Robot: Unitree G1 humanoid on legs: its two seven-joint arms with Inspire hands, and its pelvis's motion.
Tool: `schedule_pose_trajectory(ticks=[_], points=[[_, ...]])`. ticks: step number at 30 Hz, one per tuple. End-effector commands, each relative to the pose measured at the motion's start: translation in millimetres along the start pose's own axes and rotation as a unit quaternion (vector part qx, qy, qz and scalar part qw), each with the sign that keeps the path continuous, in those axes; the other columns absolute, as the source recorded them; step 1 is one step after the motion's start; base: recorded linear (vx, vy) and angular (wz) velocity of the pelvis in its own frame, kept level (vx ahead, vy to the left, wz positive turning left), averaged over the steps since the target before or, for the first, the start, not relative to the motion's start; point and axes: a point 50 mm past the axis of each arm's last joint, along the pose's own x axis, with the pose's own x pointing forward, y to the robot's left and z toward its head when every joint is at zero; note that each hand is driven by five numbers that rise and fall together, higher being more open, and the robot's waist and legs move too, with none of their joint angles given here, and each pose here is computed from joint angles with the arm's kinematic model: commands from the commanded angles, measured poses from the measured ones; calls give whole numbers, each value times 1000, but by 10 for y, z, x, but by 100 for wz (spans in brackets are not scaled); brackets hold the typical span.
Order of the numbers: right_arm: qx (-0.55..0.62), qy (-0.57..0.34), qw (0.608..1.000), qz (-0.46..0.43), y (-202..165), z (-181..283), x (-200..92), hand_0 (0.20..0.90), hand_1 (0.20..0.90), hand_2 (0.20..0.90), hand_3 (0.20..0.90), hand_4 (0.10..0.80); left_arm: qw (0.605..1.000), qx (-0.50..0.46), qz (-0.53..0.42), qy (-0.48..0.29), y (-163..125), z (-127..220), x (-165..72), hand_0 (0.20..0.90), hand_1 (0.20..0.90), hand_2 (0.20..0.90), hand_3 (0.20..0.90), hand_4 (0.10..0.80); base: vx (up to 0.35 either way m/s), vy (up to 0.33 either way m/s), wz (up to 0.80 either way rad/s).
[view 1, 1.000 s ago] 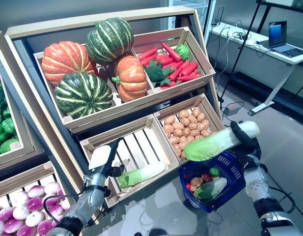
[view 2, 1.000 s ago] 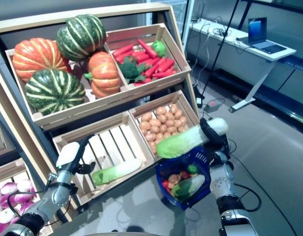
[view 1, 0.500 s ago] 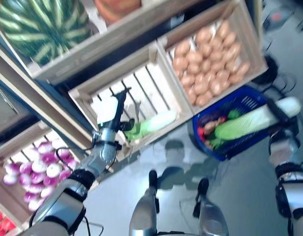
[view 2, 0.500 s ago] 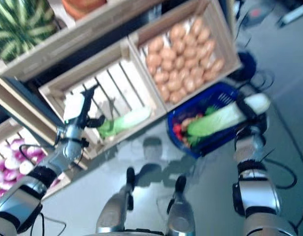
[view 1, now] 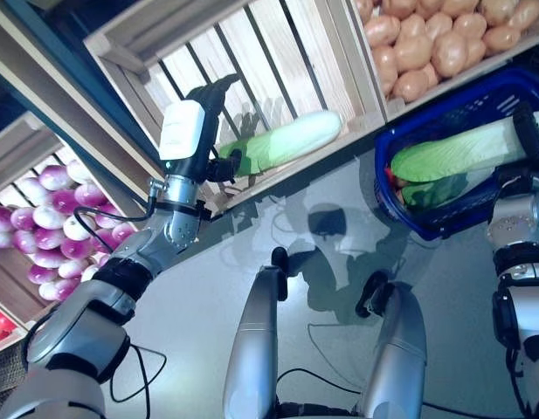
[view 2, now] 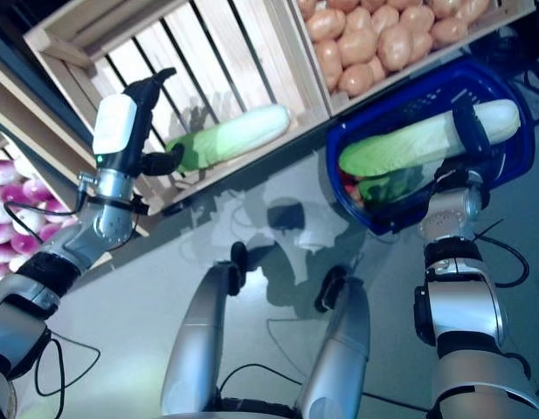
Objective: Put vegetables into the basket
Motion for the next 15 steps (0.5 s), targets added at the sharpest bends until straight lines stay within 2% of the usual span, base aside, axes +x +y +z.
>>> schedule_pose_trajectory(ticks=[1,5,6,7,10,15], points=[[-10,-156,986,57,407,662,50,300,300,300,300,400,987,-36,145,-50,542,225,403,900,900,900,900,800,-4,-20,-6],[-17,-165,985,37,502,693,53,300,300,300,300,400,986,-28,150,-64,601,283,492,900,900,900,900,800,9,-4,3],[-31,-165,986,22,511,693,57,853,853,853,853,769,986,-27,151,-65,624,290,517,900,900,900,900,800,0,0,0],[-45,-162,986,11,520,692,63,900,900,900,900,800,986,-26,149,-65,641,290,532,900,900,900,900,800,26,11,-4],[-70,-175,981,-44,476,712,63,900,900,900,900,800,987,-31,140,-68,659,294,554,900,900,900,900,800,37,10,-3],[-84,-171,981,-35,495,710,74,900,900,900,900,800,988,-36,136,-72,663,289,556,900,900,900,900,800,13,8,-2]])
